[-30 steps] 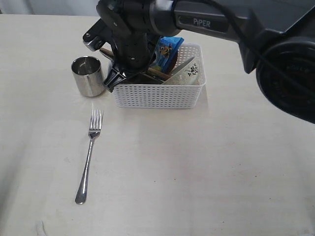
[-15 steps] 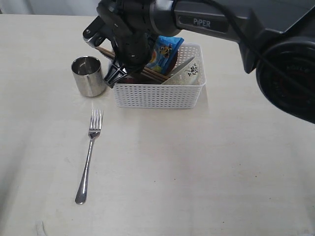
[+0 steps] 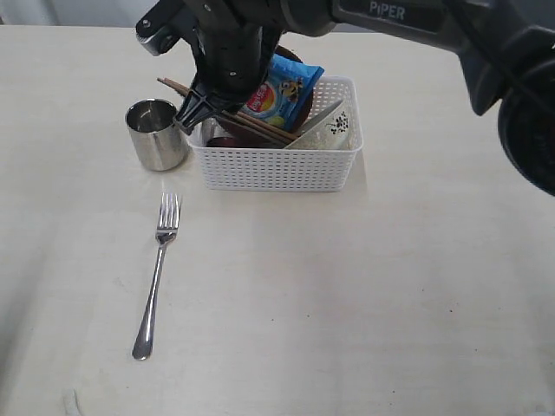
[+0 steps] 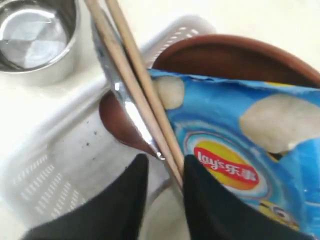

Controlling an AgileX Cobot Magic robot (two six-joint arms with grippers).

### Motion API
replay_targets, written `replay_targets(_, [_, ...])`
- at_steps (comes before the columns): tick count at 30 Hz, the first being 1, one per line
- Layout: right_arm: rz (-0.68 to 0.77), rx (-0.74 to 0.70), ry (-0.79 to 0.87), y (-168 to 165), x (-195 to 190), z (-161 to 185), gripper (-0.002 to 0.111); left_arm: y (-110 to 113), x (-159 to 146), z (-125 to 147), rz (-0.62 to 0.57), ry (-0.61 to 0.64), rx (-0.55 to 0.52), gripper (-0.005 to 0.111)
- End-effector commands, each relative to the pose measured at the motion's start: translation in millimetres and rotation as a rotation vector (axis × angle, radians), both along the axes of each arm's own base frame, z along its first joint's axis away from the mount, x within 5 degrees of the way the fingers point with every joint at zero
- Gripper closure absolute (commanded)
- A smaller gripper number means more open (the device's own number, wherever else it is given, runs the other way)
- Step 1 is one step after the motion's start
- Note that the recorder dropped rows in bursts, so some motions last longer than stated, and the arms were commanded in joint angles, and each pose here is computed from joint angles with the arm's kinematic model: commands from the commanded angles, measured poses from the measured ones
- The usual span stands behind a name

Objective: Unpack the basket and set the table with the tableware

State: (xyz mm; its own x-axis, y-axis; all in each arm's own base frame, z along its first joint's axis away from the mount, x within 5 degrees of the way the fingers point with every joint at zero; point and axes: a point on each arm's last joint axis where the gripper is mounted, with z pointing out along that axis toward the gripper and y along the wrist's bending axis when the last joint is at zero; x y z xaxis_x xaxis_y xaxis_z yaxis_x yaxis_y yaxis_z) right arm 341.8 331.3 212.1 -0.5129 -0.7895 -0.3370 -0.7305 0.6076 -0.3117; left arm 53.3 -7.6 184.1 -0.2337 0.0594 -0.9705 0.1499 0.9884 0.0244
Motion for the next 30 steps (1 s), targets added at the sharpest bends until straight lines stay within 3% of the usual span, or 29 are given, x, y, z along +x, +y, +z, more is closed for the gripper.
replay_targets(1, [0.027, -0.010, 0.022, -1, -1, -1, 0.052, 0, 0, 0, -0.005, -0.007, -0.008, 0.107])
replay_targets(4, [0.013, -0.053, 0.015, -1, 3, -14, 0.062, 0, 0, 0, -0.005, -0.007, -0.008, 0.107])
replay_targets(8, [0.006, -0.085, -0.018, -1, 8, -24, 0.054, 0, 0, 0, -0.005, -0.007, -0.008, 0.107])
replay_targets(14, [0.014, -0.055, -0.037, 4, 11, -31, 0.055, 0, 0, 0, -0.005, -0.007, -0.008, 0.107])
replay_targets(19, [0.015, -0.056, -0.040, 4, 12, -31, 0.090, 0, 0, 0, -0.005, -0.007, -0.008, 0.107])
replay_targets(22, [0.017, -0.064, -0.045, 3, 12, -31, 0.104, 0, 0, 0, -0.005, -0.007, -0.008, 0.107])
replay_targets(24, [0.019, -0.073, -0.050, 2, 12, -31, 0.109, 0, 0, 0, -0.005, -0.007, -0.008, 0.107])
replay_targets(30, [0.016, -0.056, -0.066, 1, 11, -18, 0.109, 0, 0, 0, -0.005, -0.007, -0.008, 0.107])
